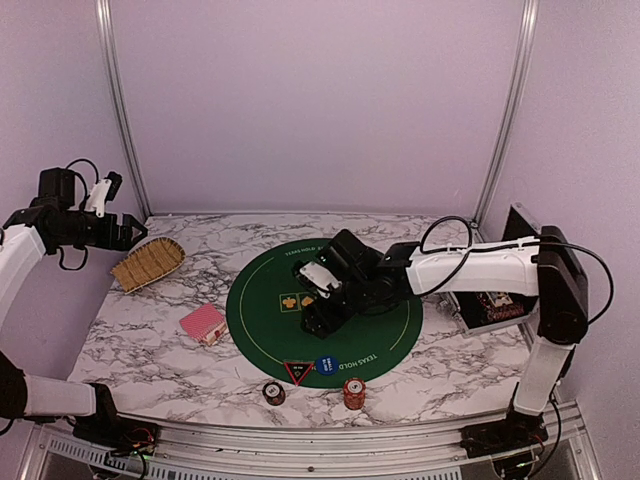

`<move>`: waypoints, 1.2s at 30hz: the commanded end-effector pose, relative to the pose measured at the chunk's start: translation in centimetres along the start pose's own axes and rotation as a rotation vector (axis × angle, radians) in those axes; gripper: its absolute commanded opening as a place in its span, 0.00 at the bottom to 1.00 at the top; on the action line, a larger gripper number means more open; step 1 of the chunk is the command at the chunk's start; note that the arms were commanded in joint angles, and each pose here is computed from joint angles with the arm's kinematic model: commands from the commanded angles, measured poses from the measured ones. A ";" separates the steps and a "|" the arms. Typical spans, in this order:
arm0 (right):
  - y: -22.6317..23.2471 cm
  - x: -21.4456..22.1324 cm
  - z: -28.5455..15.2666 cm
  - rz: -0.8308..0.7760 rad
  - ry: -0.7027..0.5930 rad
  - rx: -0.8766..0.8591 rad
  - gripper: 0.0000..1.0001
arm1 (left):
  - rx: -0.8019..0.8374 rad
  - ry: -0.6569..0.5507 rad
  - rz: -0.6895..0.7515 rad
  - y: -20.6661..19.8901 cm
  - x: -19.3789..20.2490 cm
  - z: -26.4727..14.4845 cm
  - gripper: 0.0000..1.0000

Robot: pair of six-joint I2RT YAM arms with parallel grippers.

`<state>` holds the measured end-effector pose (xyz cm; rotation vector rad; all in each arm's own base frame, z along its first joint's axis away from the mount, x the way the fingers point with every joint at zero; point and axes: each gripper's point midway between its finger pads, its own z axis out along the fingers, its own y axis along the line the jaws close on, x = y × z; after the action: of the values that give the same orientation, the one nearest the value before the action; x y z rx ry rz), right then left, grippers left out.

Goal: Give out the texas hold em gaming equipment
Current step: Move the all-in button to the poker table mat.

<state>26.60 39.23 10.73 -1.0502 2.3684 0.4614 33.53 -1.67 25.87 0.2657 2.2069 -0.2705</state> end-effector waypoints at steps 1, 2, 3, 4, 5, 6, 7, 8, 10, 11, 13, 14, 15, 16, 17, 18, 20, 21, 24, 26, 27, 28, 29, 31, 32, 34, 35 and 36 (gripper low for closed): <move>4.2 2.6 0.2 -0.188 0.071 -0.113 0.78 | 0.017 0.005 0.007 -0.5 0.3 -0.6 0.99; 4.7 2.9 0.3 -0.222 0.084 -0.118 0.78 | 0.022 0.005 0.006 -0.6 0.3 -0.6 0.99; 5.2 3.2 0.4 -0.249 0.094 -0.123 0.78 | 0.025 0.004 0.006 -0.6 0.3 -0.6 0.99; 5.5 3.5 0.4 -0.275 0.104 -0.125 0.78 | 0.028 0.006 0.004 -0.7 0.3 -0.6 0.99; 5.6 3.6 0.4 -0.288 0.107 -0.124 0.78 | 0.029 0.004 0.004 -0.7 0.2 -0.7 0.99; 5.7 3.7 0.4 -0.299 0.110 -0.125 0.78 | 0.031 0.004 0.004 -0.8 0.2 -0.7 0.99; 5.8 3.8 0.4 -0.308 0.113 -0.127 0.78 | 0.030 0.003 0.004 -0.7 0.1 -0.7 0.99; 5.8 3.9 0.5 -0.318 0.115 -0.126 0.79 | 0.030 0.003 0.005 -0.8 0.1 -0.7 0.99; 5.9 4.2 0.7 -0.340 0.125 -0.125 0.79 | 0.029 0.003 0.006 -0.7 0.1 -0.8 0.99; 5.9 4.5 0.8 -0.353 0.131 -0.123 0.79 | 0.029 0.003 0.006 -0.7 0.0 -0.8 0.99; 6.0 5.0 1.2 -0.376 0.150 -0.120 0.79 | 0.028 0.001 0.011 -0.7 -0.1 -0.9 0.99; 6.1 5.3 1.4 -0.389 0.163 -0.120 0.79 | 0.028 0.002 0.012 -0.7 -0.1 -0.9 0.99; 6.0 5.6 1.7 -0.400 0.173 -0.117 0.79 | 0.027 0.001 0.011 -0.7 -0.1 -0.9 0.99; 6.0 5.9 1.9 -0.410 0.182 -0.115 0.79 | 0.027 0.002 0.011 -0.7 -0.1 -0.9 0.99; 6.0 6.0 2.1 -0.418 0.188 -0.116 0.79 | 0.028 0.003 0.011 -0.8 -0.1 -1.0 0.99; 6.0 6.1 2.3 -0.424 0.194 -0.113 0.79 | 0.027 0.002 0.011 -0.7 -0.1 -1.0 0.99; 6.0 6.1 2.6 -0.437 0.198 -0.110 0.79 | 0.029 0.003 0.012 -0.8 -0.1 -1.0 0.99; 6.1 6.1 2.7 -0.442 0.200 -0.115 0.79 | 0.029 0.002 0.014 -0.8 -0.2 -1.1 0.99; 6.4 6.1 3.0 -0.450 0.205 -0.132 0.79 | 0.029 0.005 0.015 -0.8 -0.1 -1.1 0.99; 6.5 6.1 3.2 -0.459 0.207 -0.131 0.79 | 0.027 0.003 0.020 -0.8 -0.2 -1.2 0.99; 6.6 6.2 3.3 -0.463 0.209 -0.130 0.78 | 0.025 0.003 0.021 -0.8 -0.2 -1.2 0.99; 6.7 6.3 3.5 -0.468 0.212 -0.131 0.78 | 0.024 0.003 0.022 -0.8 -0.3 -1.3 0.99; 6.9 6.4 3.6 -0.474 0.217 -0.136 0.76 | 0.023 0.003 0.023 -0.8 -0.4 -1.3 0.99; 7.3 6.9 4.0 -0.490 0.236 -0.140 0.74 | 0.020 -0.001 0.023 -0.7 -0.5 -1.4 0.99; 7.4 7.1 4.1 -0.496 0.241 -0.139 0.74 | 0.021 -0.002 0.023 -0.8 -0.6 -1.4 0.99; 7.5 7.6 4.4 -0.504 0.260 -0.141 0.73 | 0.022 -0.004 0.021 -0.8 -0.7 -1.5 0.99; 7.5 7.7 4.5 -0.508 0.263 -0.139 0.73 | 0.024 -0.005 0.021 -0.8 -0.7 -1.5 0.99; 7.3 7.9 4.6 -0.509 0.268 -0.133 0.73 | 0.027 -0.005 0.021 -0.9 -0.7 -1.5 0.99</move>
<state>18.26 41.36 3.59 -1.7649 2.1986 0.3335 33.02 -1.93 26.04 0.2882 2.2222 -0.2820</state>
